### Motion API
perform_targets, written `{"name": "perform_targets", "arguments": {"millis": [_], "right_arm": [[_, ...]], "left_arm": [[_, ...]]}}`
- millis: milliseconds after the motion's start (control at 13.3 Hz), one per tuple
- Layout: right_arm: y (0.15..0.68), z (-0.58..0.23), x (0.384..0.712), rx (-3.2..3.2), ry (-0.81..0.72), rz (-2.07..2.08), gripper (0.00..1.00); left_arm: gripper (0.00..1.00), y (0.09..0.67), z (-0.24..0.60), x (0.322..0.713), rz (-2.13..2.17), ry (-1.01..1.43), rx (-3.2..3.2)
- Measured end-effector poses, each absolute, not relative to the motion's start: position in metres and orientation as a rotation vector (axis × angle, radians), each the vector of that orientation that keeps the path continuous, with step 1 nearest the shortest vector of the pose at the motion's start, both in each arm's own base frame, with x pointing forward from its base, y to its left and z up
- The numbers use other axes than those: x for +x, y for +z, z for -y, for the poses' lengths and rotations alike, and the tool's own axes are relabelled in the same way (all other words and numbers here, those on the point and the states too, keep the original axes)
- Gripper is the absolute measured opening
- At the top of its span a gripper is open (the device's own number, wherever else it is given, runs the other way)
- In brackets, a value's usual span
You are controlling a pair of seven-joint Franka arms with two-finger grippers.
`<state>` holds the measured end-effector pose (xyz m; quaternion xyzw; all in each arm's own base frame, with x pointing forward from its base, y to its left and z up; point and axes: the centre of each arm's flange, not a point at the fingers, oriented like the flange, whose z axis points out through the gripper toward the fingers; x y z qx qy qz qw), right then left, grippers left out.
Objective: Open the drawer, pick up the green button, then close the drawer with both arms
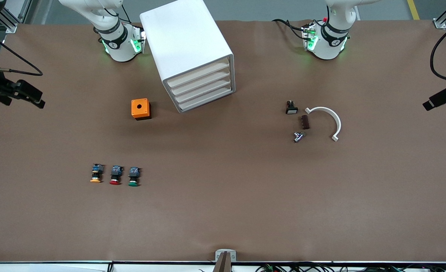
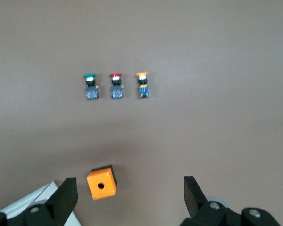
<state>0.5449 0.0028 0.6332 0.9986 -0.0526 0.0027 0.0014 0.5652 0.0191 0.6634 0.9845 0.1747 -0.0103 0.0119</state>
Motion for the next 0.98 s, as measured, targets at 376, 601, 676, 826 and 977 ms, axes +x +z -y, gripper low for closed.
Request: {"name": "perform_targets", "arguments": {"millis": [376, 601, 676, 826, 977], "right_arm": [[0.671, -0.002, 0.546, 3.138, 0.157, 0.163, 1.0], [0.672, 0.001, 0.548, 3.137, 0.187, 0.163, 1.0], [0.672, 0.001, 0.548, 3.137, 0.187, 0.162, 1.0], [0.673, 0.002, 0.549, 3.137, 0.193, 0.165, 1.0], [0.673, 0.003, 0.549, 3.128, 0.199, 0.164, 1.0]], "left_arm": [[1.0, 0.666, -0.014, 0.533, -0.493, -0.031, 3.094], [1.0, 0.65, -0.009, 0.519, -0.453, 0.026, 3.104], [1.0, 0.643, -0.006, 0.514, -0.435, 0.019, 3.11], [1.0, 0.635, 0.007, 0.509, -0.385, 0.009, 3.121], [1.0, 0.633, 0.021, 0.508, -0.337, 0.003, 3.13]]}}
